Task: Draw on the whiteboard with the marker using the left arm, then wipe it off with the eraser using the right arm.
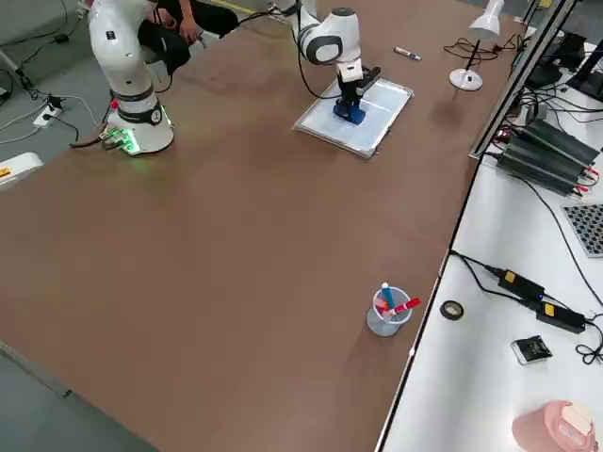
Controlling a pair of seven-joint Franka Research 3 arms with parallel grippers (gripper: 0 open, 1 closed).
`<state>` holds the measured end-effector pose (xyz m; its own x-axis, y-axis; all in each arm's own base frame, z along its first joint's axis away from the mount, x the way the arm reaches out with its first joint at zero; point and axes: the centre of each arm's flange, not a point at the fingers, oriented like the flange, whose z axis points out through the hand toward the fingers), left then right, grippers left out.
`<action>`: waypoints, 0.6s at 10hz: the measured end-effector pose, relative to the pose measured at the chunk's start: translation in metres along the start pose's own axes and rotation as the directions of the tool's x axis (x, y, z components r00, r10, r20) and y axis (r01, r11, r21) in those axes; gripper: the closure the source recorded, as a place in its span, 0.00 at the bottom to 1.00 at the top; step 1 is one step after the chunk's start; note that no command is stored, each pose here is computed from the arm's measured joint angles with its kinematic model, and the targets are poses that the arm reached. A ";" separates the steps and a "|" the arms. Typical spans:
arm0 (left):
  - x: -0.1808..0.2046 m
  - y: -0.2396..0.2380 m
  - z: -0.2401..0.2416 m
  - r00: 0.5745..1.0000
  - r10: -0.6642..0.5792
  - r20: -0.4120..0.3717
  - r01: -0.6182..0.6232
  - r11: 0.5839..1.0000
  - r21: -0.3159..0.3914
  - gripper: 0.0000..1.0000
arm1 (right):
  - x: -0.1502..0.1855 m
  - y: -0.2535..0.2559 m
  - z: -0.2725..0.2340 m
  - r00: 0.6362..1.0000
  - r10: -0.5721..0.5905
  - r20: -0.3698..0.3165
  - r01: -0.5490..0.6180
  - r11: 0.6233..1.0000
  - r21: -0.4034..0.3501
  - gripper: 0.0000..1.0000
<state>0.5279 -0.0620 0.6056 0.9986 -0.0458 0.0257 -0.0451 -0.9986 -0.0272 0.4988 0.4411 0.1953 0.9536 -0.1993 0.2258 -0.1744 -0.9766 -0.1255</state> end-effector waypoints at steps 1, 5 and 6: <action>0.000 0.000 0.001 1.000 0.000 0.001 0.000 1.000 0.000 0.00 | -0.003 -0.007 0.001 1.000 0.000 -0.004 0.000 1.000 0.004 0.44; 0.001 0.000 0.003 1.000 0.000 0.004 0.000 1.000 0.000 0.01 | -0.011 -0.034 0.004 1.000 0.018 -0.023 -0.018 1.000 0.017 0.44; 0.002 0.000 0.003 1.000 0.000 0.004 0.000 1.000 0.000 0.00 | -0.013 -0.040 0.006 0.999 0.023 -0.027 -0.023 1.000 0.020 0.44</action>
<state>0.5296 -0.0617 0.6027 0.9987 -0.0453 0.0216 -0.0447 -0.9986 -0.0267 0.4950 0.4833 0.1919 0.9424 -0.2241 0.2484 -0.1911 -0.9700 -0.1501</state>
